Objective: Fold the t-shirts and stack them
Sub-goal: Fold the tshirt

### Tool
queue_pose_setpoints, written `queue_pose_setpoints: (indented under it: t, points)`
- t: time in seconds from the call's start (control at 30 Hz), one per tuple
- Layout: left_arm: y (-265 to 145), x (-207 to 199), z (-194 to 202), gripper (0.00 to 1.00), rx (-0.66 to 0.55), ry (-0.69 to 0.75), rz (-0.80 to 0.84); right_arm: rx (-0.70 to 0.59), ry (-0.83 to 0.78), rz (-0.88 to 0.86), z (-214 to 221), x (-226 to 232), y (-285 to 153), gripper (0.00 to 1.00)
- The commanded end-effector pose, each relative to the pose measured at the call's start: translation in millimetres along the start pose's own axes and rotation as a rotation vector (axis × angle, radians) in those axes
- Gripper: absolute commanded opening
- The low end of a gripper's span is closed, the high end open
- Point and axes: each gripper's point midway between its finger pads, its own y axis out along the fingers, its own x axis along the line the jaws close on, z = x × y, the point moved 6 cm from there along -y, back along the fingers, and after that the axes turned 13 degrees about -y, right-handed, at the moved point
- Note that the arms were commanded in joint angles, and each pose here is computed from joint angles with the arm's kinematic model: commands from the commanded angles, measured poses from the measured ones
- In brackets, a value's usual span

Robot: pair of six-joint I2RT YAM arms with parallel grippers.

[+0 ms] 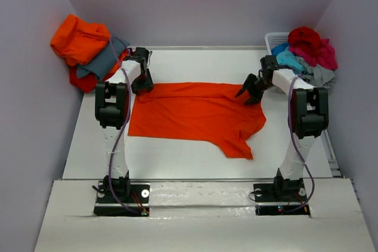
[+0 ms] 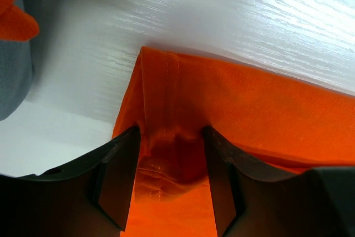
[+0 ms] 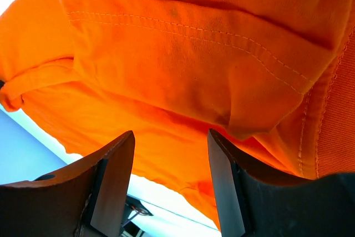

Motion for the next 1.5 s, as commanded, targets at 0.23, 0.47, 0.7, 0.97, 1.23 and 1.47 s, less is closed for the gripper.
queue_pose_setpoints:
  t: [0.23, 0.47, 0.7, 0.97, 1.23, 1.47]
  points:
    - [-13, 9, 3, 0.61, 0.007, 0.027, -0.032, -0.075, -0.038, 0.029, -21, 11, -22, 0.61]
    - [-12, 10, 4, 0.61, 0.009, 0.028, -0.037, -0.114, -0.016, 0.068, -31, 7, -16, 0.59]
    - [-14, 11, 4, 0.61, 0.007, 0.032, -0.034, -0.188, 0.056, 0.21, -45, -9, -7, 0.54]
    - [-14, 10, 5, 0.61, 0.013, 0.033, -0.021, -0.193, 0.086, 0.339, -66, -21, 6, 0.54]
    - [-14, 9, 6, 0.61, 0.018, 0.035, -0.013, -0.189, 0.073, 0.463, -88, -30, 12, 0.55]
    - [-16, 12, 4, 0.61, 0.018, 0.027, -0.008, -0.165, 0.058, 0.55, -89, -40, 14, 0.55]
